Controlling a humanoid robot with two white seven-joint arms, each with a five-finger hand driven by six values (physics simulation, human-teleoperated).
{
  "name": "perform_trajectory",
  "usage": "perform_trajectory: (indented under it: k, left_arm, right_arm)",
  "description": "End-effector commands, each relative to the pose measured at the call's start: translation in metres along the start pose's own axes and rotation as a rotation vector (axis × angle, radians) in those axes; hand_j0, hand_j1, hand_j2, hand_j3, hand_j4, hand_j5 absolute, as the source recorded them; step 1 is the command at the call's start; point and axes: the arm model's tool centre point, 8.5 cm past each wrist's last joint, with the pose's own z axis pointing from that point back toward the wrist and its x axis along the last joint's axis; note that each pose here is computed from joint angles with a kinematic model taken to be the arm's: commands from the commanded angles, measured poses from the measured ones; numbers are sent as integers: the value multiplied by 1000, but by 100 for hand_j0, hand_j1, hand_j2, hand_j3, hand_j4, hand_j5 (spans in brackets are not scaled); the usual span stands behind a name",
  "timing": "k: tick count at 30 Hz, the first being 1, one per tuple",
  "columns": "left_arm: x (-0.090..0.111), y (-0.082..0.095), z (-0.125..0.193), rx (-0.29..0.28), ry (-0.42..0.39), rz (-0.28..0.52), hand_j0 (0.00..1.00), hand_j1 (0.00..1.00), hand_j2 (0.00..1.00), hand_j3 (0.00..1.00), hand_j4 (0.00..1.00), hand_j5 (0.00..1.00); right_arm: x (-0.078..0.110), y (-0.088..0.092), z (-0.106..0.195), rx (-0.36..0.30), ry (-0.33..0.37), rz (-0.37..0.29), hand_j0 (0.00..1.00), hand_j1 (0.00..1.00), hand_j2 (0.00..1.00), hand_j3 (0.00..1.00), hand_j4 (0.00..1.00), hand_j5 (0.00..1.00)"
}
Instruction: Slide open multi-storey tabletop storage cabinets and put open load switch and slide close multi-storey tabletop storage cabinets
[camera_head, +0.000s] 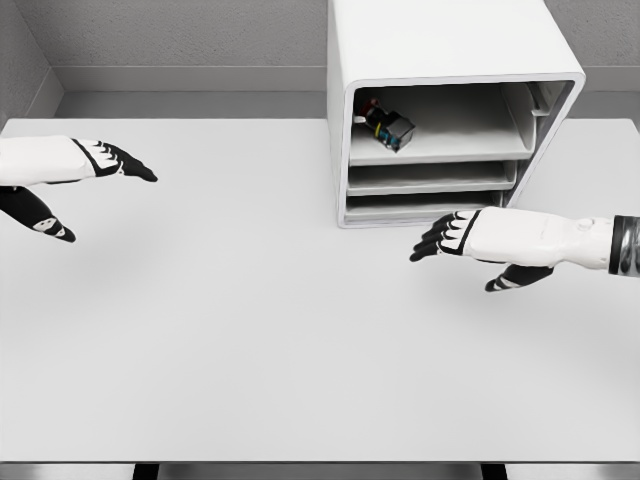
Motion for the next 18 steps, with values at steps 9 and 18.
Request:
perform_trajectory:
  k: [9, 18]
  left_arm:
    - [58, 10, -69, 26, -254, -49, 100, 100, 100, 100, 100, 100]
    - [56, 5, -70, 19, -249, -41, 100, 100, 100, 100, 100, 100]
  right_arm:
    - [0, 0, 0, -3, 0, -6, 100, 100, 100, 100, 100, 100]
    - [0, 0, 0, -2, 0, -7, 100, 100, 100, 100, 100, 100]
